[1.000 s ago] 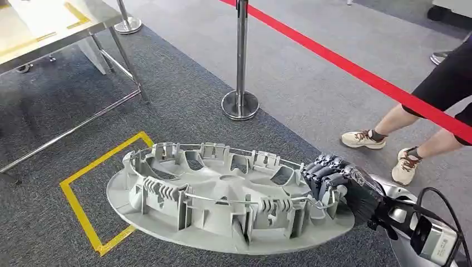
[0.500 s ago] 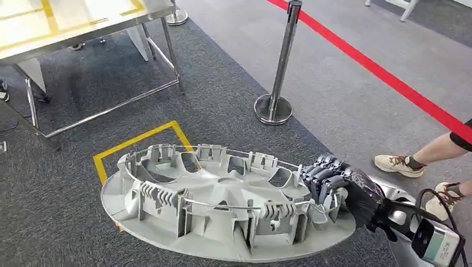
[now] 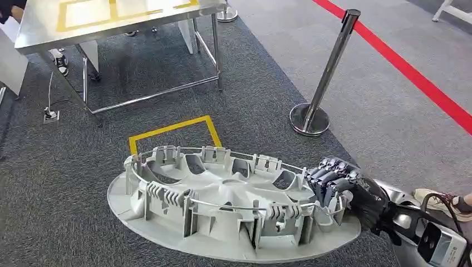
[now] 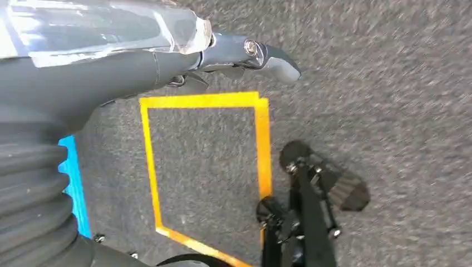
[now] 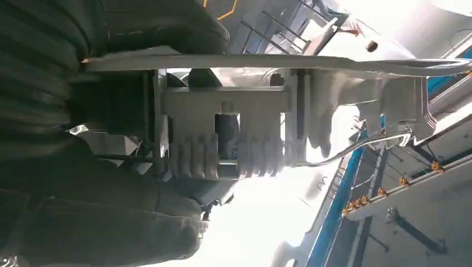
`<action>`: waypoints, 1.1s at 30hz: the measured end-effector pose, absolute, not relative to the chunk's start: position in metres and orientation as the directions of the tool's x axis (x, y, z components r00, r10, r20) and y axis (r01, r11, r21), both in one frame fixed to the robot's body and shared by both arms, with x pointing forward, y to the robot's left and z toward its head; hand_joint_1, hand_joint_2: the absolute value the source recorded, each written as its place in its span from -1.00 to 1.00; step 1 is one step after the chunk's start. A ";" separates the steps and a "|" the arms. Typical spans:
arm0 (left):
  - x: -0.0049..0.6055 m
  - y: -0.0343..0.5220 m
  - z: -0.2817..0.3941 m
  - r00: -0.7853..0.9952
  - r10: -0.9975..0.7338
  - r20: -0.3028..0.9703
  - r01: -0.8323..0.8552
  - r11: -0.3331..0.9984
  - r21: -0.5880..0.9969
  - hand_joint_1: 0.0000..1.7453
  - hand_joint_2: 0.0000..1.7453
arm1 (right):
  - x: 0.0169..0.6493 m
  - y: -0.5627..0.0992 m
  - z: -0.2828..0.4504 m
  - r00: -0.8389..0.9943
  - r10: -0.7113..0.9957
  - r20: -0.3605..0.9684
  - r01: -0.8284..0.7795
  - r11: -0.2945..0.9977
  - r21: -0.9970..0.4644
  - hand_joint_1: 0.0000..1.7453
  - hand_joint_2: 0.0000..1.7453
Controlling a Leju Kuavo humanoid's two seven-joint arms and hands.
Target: Take the parts from the cabinet and place them on the table.
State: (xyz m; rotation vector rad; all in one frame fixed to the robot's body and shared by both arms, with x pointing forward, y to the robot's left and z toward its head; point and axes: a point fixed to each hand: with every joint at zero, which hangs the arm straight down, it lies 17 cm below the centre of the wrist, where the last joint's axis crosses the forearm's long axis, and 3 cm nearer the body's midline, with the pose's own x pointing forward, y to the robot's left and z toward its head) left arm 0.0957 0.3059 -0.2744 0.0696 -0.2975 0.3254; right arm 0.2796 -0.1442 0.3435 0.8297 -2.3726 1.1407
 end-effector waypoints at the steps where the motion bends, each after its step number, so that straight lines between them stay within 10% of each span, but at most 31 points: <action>1: 0.095 0.303 -0.274 0.905 0.305 0.297 -0.324 0.946 0.015 -1.00 1.00 | 0.280 -0.145 0.344 -0.756 -0.343 0.558 -0.650 0.498 -0.574 1.00 1.00; 33: 0.107 0.307 -0.271 0.901 0.273 0.338 -0.293 0.956 0.008 -1.00 1.00 | 0.283 -0.134 0.358 -0.729 -0.415 0.544 -0.683 0.498 -0.535 1.00 1.00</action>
